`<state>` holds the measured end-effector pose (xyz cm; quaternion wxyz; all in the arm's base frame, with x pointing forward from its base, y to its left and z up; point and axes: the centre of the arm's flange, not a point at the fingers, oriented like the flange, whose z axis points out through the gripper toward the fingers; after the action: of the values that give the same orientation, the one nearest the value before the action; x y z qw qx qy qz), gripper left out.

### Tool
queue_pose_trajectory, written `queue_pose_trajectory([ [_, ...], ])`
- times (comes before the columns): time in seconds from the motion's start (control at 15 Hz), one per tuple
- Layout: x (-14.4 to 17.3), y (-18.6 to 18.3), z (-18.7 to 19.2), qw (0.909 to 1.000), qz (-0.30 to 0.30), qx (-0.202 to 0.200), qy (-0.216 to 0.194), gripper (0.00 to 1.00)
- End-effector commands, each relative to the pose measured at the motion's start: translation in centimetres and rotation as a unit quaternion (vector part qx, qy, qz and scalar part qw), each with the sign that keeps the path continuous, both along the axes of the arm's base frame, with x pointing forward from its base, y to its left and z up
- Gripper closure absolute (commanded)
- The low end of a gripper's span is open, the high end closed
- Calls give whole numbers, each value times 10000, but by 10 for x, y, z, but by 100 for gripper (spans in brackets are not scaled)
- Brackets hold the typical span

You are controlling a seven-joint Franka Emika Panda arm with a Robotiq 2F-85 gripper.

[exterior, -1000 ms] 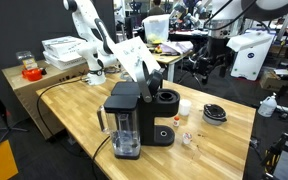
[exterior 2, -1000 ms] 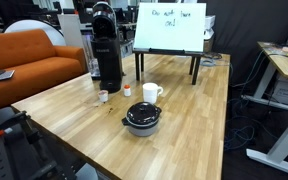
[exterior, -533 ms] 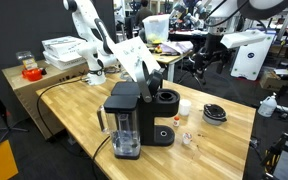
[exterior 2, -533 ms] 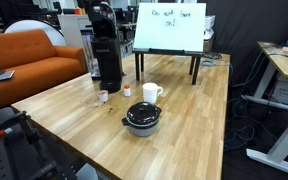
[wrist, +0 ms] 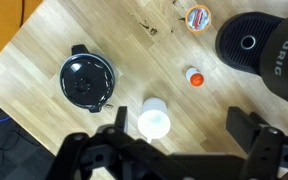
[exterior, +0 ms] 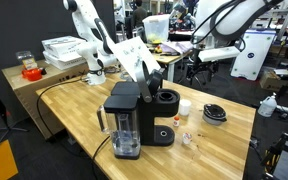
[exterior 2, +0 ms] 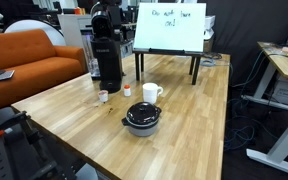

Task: Get the small orange and white bottle near the coffee maker and put it in the white mug

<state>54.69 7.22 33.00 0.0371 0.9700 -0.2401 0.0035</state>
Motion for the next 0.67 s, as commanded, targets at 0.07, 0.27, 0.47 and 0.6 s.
queue_pose_trajectory([
  [0.07, 8, 1, -5, 10000, -34, 5, 14, 0],
  [0.27, 8, 2, -1, 10000, -35, 6, -19, 0],
  [0.47, 10, 2, -3, 10000, -53, -15, 19, 0],
  [0.6, 17, -1, -11, 10000, 5, 76, 47, 0],
])
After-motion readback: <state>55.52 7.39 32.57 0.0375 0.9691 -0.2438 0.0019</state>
